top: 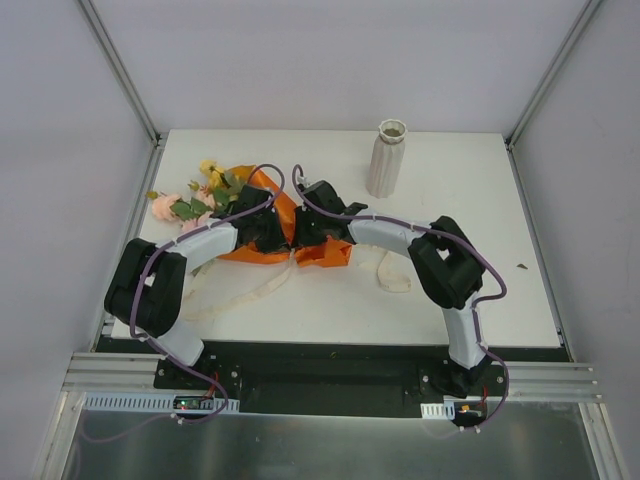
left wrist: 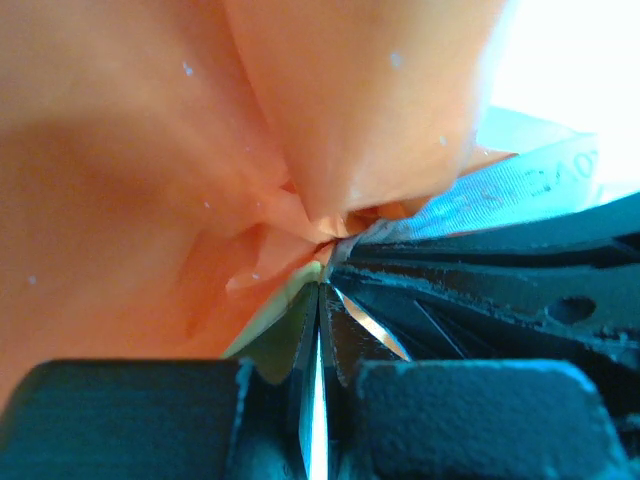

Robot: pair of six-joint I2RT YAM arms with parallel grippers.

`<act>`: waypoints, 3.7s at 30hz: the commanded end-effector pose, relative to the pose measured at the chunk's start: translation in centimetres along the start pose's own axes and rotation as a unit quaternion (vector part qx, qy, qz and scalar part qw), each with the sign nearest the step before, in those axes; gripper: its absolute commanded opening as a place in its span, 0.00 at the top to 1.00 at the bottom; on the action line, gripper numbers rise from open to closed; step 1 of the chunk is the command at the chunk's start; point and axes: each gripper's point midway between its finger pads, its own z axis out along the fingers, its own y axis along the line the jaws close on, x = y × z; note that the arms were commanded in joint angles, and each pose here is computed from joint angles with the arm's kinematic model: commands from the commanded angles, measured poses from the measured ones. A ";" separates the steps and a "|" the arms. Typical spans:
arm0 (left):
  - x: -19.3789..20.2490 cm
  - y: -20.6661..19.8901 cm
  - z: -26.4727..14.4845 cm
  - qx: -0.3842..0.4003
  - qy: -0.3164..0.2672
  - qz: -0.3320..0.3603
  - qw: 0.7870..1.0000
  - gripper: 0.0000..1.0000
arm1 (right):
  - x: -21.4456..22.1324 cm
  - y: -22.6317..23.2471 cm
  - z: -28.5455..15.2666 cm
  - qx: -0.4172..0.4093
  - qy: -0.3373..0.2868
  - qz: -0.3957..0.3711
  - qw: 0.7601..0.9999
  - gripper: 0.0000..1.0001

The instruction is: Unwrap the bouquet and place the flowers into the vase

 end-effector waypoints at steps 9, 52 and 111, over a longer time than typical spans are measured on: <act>-6.3 -2.3 -5.1 0.072 -0.040 -0.012 0.997 0.89 | -2.7 1.3 0.5 -0.044 -0.041 0.000 0.998 0.99; -6.3 -0.8 -3.3 0.082 0.022 -0.081 0.993 0.93 | -5.9 2.8 -3.7 -0.056 -0.074 0.014 0.996 0.91; -6.0 3.6 -0.5 0.058 0.049 -0.136 0.988 0.83 | -4.3 4.2 -1.9 -0.055 -0.047 0.000 0.997 0.80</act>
